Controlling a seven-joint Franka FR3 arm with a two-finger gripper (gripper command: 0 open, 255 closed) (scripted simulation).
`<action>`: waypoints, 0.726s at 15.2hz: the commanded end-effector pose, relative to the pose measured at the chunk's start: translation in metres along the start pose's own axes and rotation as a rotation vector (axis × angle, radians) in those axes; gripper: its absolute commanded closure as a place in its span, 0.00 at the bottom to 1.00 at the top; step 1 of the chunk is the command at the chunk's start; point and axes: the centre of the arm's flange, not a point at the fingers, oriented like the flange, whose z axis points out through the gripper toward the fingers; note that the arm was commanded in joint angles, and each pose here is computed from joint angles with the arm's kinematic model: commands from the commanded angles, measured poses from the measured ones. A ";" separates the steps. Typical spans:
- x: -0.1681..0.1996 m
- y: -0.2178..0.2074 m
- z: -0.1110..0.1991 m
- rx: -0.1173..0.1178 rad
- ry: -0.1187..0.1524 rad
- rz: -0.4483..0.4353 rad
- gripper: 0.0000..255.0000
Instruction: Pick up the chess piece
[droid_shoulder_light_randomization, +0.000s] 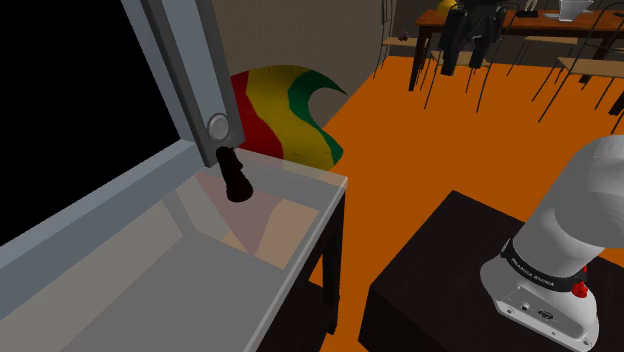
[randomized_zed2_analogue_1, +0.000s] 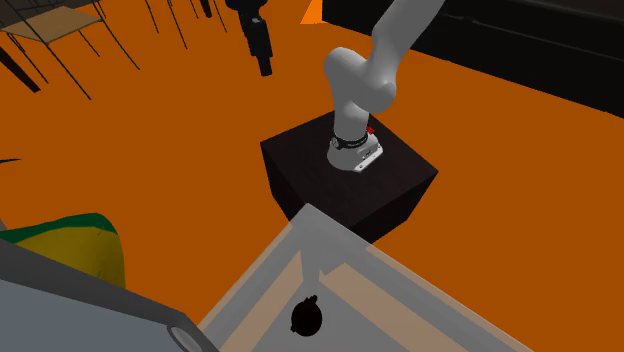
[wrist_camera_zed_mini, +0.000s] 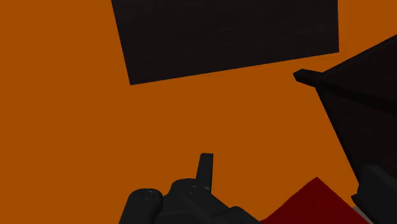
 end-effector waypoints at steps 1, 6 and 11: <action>0.000 0.000 0.000 0.000 0.000 0.000 0.00; 0.019 -0.064 0.006 -0.005 -0.004 -0.042 0.00; 0.035 -0.129 0.013 -0.010 -0.009 -0.083 0.00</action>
